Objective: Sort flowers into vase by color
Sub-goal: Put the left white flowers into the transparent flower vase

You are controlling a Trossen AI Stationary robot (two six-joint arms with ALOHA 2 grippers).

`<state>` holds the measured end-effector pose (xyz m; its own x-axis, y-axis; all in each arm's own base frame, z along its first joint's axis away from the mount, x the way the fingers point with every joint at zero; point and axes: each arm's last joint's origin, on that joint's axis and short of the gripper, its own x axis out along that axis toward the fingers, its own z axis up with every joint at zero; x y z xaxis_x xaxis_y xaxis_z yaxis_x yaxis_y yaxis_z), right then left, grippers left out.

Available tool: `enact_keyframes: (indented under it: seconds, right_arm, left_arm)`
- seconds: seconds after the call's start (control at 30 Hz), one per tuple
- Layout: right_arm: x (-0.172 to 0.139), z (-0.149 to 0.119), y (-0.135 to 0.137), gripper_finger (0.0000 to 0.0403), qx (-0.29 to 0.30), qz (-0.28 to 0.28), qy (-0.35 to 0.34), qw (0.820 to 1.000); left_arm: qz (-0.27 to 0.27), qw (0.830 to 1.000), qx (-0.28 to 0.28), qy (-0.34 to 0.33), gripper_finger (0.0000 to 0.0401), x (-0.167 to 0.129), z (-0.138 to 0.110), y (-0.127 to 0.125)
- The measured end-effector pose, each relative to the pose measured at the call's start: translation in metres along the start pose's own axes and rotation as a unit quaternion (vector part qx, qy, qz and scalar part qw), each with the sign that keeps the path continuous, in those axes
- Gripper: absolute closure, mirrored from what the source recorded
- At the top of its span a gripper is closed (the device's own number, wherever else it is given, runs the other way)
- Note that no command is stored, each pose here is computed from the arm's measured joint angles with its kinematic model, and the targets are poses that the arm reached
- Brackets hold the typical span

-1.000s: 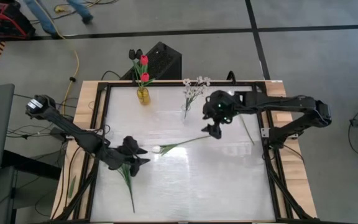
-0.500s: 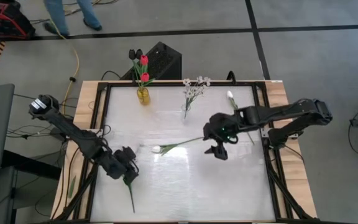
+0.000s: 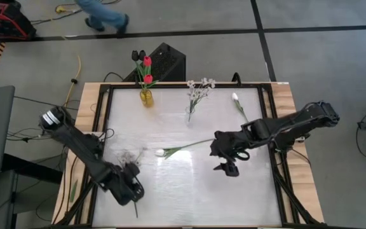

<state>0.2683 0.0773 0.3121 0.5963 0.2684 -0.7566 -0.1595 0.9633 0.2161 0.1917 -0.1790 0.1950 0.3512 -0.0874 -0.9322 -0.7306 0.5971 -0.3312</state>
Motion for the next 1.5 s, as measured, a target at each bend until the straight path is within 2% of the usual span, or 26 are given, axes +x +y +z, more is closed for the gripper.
enact_keyframes:
  seconds: [0.33, 0.53, 0.8, 0.97, 1.23, 1.37, 1.5]
  right_arm:
    - [0.003, -0.006, 0.013, 0.0078, -0.019, 0.014, 0.011, 1.000]
    - [0.003, -0.007, 0.016, 0.0078, -0.023, 0.017, 0.015, 0.999]
    - [0.003, -0.007, 0.015, 0.0078, -0.028, 0.006, 0.012, 1.000]
    - [0.003, -0.007, 0.015, 0.0078, -0.027, 0.005, 0.011, 1.000]
    - [0.004, -0.008, 0.019, 0.0078, -0.021, 0.005, 0.012, 1.000]
    - [0.004, -0.010, 0.025, 0.0078, -0.028, 0.005, 0.013, 1.000]
    - [0.004, -0.012, 0.031, 0.0078, -0.017, 0.012, 0.015, 1.000]
  left_arm:
    - [0.119, 0.991, -0.058, -0.025, 0.0195, 0.029, -0.022, -0.018]
    - [0.143, 0.983, -0.105, -0.052, 0.0195, 0.050, -0.034, -0.021]
    - [0.157, 0.980, -0.103, -0.069, 0.0198, 0.062, -0.031, -0.020]
    - [0.160, 0.980, -0.091, -0.072, 0.0249, 0.064, -0.026, -0.020]
    - [0.168, 0.974, -0.061, -0.139, 0.0389, 0.065, -0.019, -0.016]
    - [0.218, 0.955, -0.078, -0.183, 0.0391, 0.061, -0.011, -0.005]
    - [0.265, 0.927, -0.081, -0.253, 0.0398, 0.053, 0.003, 0.005]
